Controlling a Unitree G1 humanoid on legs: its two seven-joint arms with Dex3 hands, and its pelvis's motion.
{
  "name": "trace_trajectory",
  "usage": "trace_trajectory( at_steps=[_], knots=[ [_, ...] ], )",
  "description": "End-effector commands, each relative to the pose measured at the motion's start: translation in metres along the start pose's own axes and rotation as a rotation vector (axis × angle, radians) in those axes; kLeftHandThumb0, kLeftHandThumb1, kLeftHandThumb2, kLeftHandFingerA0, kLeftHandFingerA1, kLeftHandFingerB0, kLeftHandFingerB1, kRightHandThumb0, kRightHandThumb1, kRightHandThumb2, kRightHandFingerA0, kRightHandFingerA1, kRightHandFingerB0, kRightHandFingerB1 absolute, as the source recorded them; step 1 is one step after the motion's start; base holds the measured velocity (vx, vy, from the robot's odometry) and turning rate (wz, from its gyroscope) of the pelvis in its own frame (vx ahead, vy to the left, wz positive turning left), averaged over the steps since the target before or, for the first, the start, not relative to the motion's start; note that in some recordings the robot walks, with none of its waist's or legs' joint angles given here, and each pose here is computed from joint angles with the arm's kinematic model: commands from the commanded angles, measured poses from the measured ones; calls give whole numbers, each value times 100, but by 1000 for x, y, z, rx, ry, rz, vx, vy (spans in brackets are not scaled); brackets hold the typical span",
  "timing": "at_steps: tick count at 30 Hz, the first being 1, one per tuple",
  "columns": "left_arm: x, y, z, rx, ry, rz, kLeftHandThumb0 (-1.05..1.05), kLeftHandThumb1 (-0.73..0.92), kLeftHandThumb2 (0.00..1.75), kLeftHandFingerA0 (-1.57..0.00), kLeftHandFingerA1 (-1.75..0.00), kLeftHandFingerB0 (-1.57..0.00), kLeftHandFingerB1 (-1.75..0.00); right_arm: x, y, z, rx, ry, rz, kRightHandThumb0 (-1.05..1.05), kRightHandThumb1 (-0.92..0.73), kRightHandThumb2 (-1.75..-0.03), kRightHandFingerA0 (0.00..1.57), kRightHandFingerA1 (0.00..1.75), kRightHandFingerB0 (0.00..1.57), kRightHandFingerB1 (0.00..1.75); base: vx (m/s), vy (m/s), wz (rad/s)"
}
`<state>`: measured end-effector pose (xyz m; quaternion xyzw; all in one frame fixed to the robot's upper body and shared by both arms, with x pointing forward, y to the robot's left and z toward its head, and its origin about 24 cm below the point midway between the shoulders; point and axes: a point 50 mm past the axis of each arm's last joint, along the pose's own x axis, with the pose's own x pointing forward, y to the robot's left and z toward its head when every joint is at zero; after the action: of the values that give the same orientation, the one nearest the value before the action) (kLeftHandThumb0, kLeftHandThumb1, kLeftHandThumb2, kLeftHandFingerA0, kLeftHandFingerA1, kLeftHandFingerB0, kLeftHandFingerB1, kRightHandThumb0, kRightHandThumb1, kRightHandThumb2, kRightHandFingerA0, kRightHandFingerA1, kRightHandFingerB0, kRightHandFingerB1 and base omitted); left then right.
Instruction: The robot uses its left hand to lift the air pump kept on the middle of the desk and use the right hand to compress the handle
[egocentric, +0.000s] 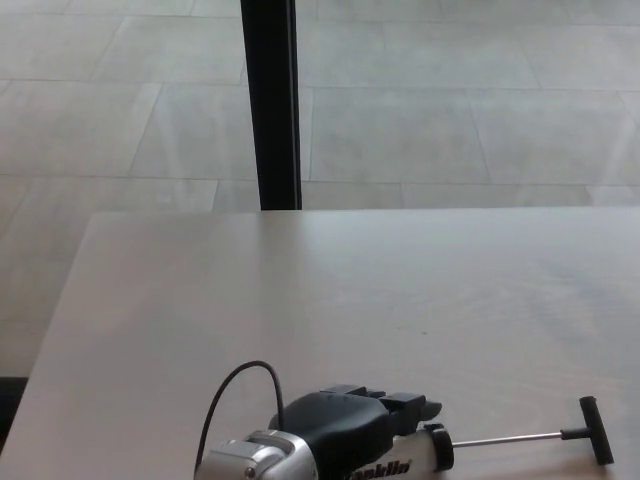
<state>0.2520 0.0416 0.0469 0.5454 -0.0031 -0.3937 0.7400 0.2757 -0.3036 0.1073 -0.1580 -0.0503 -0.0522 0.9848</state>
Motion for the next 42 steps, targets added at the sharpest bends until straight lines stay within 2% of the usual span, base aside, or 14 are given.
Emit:
trace_trajectory(
  at_steps=[1,6,9,10,13,14,15,20,32,33,34,36,41,42],
  knots=[
    [-13,-12,-19,207,345,-73,-100,57,102,0,-17,0,-18,5,1,5,42,2,-84,-57,-75,-63,47,66,59,44,0,0,0],
    [-16,-17,-22,222,388,-63,-105,61,101,0,-14,0,-18,3,2,4,72,8,-104,-53,-72,-63,47,66,59,45,0,0,0],
    [-19,-26,-29,272,453,86,-42,37,98,-6,-57,0,-51,-2,2,-1,76,19,-108,-47,-70,-61,50,63,60,45,0,0,0],
    [-19,-27,-30,282,463,105,-71,67,60,-10,-62,-18,-46,-2,2,-2,75,19,-108,-46,-71,-61,47,57,61,44,0,0,0],
    [-20,-30,-34,293,488,189,-65,67,60,-19,-101,-29,-50,-3,3,-3,61,14,-101,-44,-70,-60,48,56,61,44,0,0,0],
    [-20,-31,-37,281,507,216,-61,52,94,-44,-87,-27,-58,-3,5,-1,45,5,-105,-43,-69,-60,50,53,60,44,0,0,0],
    [-20,-32,-38,280,510,217,-60,73,58,-29,-110,-35,-55,-3,4,-1,40,3,-107,-43,-68,-61,51,54,59,44,0,0,0],
    [-19,-38,-43,262,520,249,-54,71,61,-33,-123,-45,-60,-5,5,1,33,-10,-126,-40,-67,-60,53,63,61,45,0,0,0],
    [-20,-46,-51,316,577,274,-43,69,58,-42,-113,-28,-48,-9,8,-2,-22,-16,-174,-39,-66,-60,55,72,68,46,0,0,0],
    [-19,-47,-52,312,585,277,-29,49,98,-63,-93,-13,-53,-10,7,-2,-32,-20,-180,-38,-66,-60,55,72,68,47,0,0,0],
    [-19,-47,-52,312,586,278,-29,49,98,-63,-93,-13,-53,-10,7,-2,-34,-21,-182,-38,-66,-60,55,72,68,47,0,0,0],
    [-18,-47,-53,249,588,274,-24,66,67,-69,-145,-27,-47,-11,7,-2,-57,-26,-190,-35,-67,-60,57,82,68,47,0,0,0],
    [-17,-50,-51,207,562,267,-25,59,81,-102,-154,-53,-62,-7,8,1,-51,-36,-195,-34,-66,-60,58,94,71,47,0,0,0],
    [-16,-52,-49,202,555,261,-20,61,74,-86,-167,-50,-54,-7,8,2,-52,-40,-193,-34,-67,-60,58,98,71,47,0,0,0]
  ],
)
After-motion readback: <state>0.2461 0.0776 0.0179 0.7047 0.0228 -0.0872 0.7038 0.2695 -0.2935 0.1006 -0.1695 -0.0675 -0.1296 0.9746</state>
